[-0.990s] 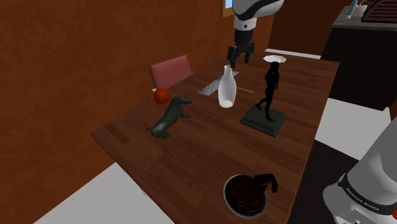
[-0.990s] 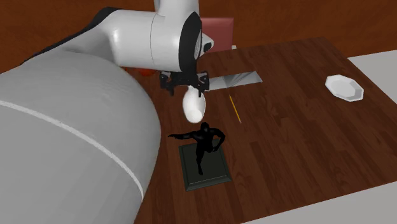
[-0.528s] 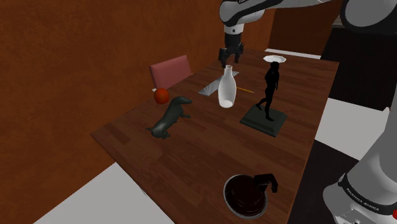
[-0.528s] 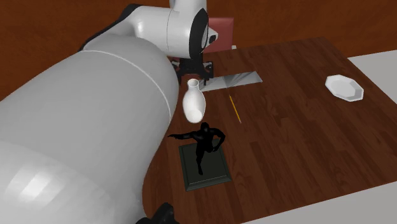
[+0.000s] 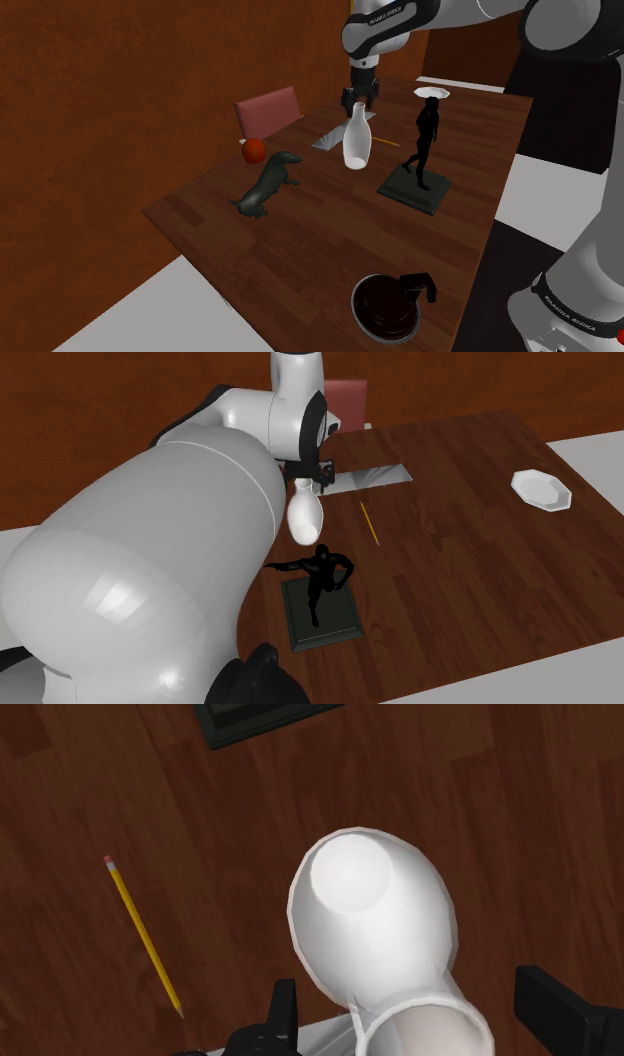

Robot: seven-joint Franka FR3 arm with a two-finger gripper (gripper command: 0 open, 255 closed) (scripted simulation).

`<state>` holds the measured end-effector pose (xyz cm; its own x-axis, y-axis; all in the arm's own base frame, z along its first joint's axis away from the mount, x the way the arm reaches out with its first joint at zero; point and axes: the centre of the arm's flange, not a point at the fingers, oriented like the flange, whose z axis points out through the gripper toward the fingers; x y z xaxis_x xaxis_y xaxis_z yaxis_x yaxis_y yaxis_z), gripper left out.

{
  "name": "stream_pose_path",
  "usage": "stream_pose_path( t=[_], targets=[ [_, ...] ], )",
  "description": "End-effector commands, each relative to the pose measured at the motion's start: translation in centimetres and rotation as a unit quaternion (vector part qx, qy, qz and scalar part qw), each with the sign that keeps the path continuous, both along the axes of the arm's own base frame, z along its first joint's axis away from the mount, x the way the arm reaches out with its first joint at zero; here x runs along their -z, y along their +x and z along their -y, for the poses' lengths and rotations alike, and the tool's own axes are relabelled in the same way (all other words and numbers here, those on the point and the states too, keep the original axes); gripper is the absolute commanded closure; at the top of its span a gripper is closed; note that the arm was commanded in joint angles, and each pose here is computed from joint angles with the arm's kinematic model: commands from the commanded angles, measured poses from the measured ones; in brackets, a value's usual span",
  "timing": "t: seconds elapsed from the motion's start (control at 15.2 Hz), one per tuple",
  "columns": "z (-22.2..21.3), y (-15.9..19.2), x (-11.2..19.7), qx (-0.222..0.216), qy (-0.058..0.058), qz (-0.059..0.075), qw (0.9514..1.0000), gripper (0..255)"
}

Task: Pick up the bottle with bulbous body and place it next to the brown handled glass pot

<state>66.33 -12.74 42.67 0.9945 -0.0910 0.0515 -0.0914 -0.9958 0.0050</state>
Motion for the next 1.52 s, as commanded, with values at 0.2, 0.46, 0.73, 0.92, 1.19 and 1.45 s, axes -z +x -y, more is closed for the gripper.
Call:
stream_pose_path(
  t=[0.2, 0.46, 0.73, 0.92, 1.19, 1.45],
  targets=[
    [0.0, 0.1, 0.3, 0.000, 0.000, 0.000, 1.0000, 0],
    [0.0, 0.1, 0.3, 0.000, 0.000, 0.000, 1.0000, 255],
    [0.0, 0.0, 0.3, 0.000, 0.000, 0.000, 1.0000, 255],
    [0.0, 0.1, 0.4, 0.000, 0.000, 0.000, 1.0000, 255],
    [0.0, 0.0, -0.7, 0.000, 0.000, 0.000, 1.0000, 255],
    [0.0, 0.1, -2.8, 0.000, 0.000, 0.000, 1.0000, 255]
  ],
)
